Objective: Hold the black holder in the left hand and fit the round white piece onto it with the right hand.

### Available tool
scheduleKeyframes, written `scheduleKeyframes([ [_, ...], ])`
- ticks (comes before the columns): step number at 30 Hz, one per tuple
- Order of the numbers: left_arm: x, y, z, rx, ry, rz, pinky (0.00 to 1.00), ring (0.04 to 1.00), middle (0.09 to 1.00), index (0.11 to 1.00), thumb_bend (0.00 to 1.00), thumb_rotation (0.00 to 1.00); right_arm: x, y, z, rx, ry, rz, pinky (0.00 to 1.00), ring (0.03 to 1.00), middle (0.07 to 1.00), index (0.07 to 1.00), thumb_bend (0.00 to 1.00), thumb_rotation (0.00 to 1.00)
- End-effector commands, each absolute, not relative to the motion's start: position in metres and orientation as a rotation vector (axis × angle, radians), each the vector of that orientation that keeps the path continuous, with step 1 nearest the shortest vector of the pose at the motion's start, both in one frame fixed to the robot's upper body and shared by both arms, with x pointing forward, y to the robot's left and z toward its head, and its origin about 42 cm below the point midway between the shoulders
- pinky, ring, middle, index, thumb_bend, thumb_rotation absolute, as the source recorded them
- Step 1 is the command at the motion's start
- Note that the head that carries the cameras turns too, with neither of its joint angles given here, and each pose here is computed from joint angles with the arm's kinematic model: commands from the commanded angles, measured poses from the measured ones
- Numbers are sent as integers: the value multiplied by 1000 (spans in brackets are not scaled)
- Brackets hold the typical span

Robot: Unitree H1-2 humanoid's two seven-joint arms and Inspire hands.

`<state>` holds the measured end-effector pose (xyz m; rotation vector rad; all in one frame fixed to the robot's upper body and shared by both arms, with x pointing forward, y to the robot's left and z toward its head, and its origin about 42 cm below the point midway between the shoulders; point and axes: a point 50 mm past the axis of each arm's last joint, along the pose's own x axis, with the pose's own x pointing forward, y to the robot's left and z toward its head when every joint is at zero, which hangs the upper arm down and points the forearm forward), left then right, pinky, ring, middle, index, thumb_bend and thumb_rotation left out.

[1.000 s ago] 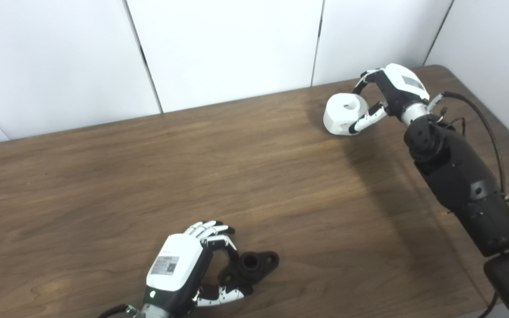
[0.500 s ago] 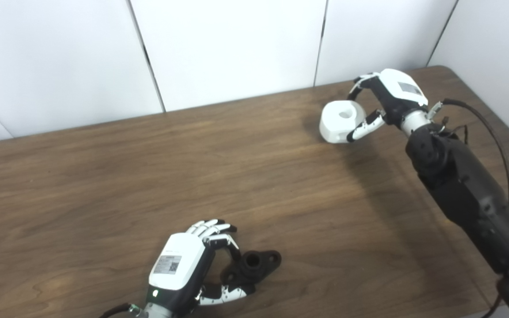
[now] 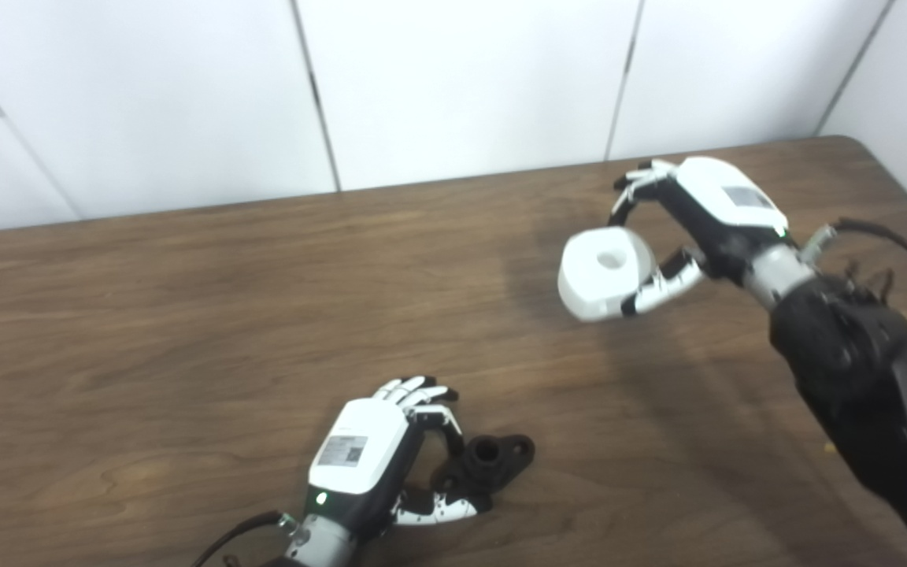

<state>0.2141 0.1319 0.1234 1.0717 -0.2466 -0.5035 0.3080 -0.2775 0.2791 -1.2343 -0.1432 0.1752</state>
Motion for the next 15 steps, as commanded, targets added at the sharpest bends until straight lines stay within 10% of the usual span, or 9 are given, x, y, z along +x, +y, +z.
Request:
scheduleKeyframes([
  [1,201,138,86,1146,-34,-622,883,888,817,490,516,48,300,-272,299,-1245,-215,142,930,922,837,484,524,138],
  [15,202,134,88,1142,-36,-622,881,889,821,491,516,48,245,-247,288,-1200,-236,293,928,917,832,484,523,136],
])
